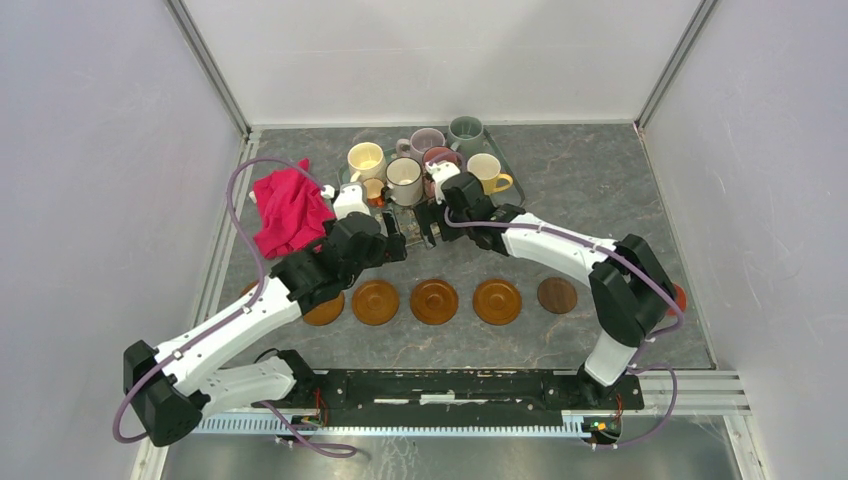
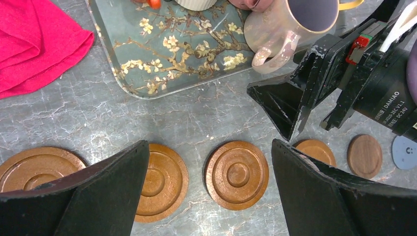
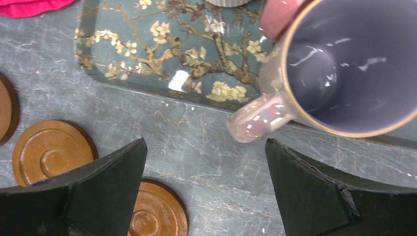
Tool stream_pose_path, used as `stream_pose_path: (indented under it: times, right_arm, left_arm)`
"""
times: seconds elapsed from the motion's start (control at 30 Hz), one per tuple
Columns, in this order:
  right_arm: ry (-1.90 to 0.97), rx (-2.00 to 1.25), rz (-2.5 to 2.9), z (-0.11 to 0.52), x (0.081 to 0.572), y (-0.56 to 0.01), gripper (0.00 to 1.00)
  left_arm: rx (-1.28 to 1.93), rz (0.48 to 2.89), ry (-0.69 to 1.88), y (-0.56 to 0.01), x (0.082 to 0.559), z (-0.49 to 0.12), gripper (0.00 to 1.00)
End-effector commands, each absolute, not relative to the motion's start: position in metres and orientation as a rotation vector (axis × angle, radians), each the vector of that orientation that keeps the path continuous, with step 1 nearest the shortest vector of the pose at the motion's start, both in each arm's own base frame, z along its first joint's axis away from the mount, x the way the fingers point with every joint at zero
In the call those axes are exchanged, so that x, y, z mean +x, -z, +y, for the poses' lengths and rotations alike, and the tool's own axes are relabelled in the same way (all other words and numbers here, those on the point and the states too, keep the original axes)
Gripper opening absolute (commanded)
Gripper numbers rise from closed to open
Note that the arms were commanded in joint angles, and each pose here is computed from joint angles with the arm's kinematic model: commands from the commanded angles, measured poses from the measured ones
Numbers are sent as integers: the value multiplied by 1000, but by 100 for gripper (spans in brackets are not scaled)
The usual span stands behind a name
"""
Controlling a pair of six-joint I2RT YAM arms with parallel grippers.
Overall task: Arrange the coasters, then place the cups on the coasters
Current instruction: Pick up the cup from the tray.
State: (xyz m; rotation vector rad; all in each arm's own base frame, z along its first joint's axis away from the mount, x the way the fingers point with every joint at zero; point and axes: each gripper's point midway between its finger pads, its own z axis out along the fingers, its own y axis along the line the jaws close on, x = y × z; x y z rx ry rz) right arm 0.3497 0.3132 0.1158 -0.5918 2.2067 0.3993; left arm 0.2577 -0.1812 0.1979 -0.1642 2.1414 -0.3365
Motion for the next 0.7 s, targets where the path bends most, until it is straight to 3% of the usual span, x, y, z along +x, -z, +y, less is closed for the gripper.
stream_pose_path:
  times: [0.0,0.43,0.67]
  right_arm:
    - [-335,-473,2151,291,367,-148,98]
    - [-76,-76,2068,147,328,-180,98]
    - [-38,-18,2013,116,301,-203,98]
  left_arm:
    - [-167,2062,394,-228,271,-192,100]
    - [164,2143,345,-203,302,-246,100]
    - [315,2173,251,-169,346,-287,99]
